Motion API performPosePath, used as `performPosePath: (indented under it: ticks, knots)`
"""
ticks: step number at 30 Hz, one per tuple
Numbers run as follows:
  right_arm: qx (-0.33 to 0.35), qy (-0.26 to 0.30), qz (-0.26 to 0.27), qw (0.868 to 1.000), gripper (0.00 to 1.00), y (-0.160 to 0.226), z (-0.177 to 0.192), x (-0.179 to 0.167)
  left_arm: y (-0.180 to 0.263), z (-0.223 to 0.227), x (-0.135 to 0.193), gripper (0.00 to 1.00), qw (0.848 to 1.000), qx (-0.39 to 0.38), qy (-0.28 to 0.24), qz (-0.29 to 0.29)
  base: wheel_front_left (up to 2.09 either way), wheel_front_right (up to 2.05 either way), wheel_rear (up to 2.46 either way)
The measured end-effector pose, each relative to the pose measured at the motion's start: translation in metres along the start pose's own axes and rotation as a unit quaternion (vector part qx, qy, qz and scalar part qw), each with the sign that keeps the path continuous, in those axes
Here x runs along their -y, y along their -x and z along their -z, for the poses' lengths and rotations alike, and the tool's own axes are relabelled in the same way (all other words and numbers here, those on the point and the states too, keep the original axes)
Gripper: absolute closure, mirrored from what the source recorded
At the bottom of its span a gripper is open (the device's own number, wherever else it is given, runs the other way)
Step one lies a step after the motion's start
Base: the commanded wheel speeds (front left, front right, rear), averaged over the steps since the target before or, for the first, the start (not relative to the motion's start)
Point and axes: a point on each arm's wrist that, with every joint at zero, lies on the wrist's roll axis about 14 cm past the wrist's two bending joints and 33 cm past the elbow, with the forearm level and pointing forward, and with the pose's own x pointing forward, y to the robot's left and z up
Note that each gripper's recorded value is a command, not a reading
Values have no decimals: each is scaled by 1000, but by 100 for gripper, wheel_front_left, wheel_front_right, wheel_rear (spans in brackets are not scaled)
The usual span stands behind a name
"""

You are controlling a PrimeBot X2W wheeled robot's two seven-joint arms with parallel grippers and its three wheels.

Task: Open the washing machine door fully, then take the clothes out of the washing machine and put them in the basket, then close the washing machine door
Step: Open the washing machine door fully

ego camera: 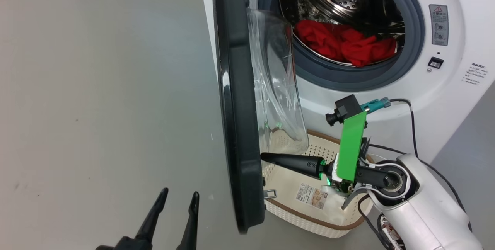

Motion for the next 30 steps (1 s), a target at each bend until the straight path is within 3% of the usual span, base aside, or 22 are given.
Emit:
performPosePath:
  ticks: [18, 19, 21, 22, 23, 30]
  knots:
    - [-5, 1, -4, 1000, 97, -4, 7, -4, 2, -1, -7, 0, 1000, 2, 0, -9, 0, 0, 0]
    - [-4, 1, -3, 1000, 79, -4, 7, -4, 2, -1, -6, 0, 1000, 2, 0, -9, 0, 0, 0]
    - [-1, 3, -1, 1000, 60, -3, 7, -3, 1, -1, -6, 0, 1000, 2, 0, -8, 0, 0, 0]
    - [1, 5, 1, 1000, 42, -2, 6, -2, 0, -1, -6, 0, 1000, 2, 0, -7, 0, 0, 0]
    - [5, 6, 2, 1000, 0, -1, 6, -2, 0, 0, -5, 0, 1000, 1, 0, -7, 0, 0, 0]
    - [39, -3, 17, 999, 0, 9, 2, 9, -4, 0, -7, 0, 1000, 1, 0, -7, 0, 0, 0]
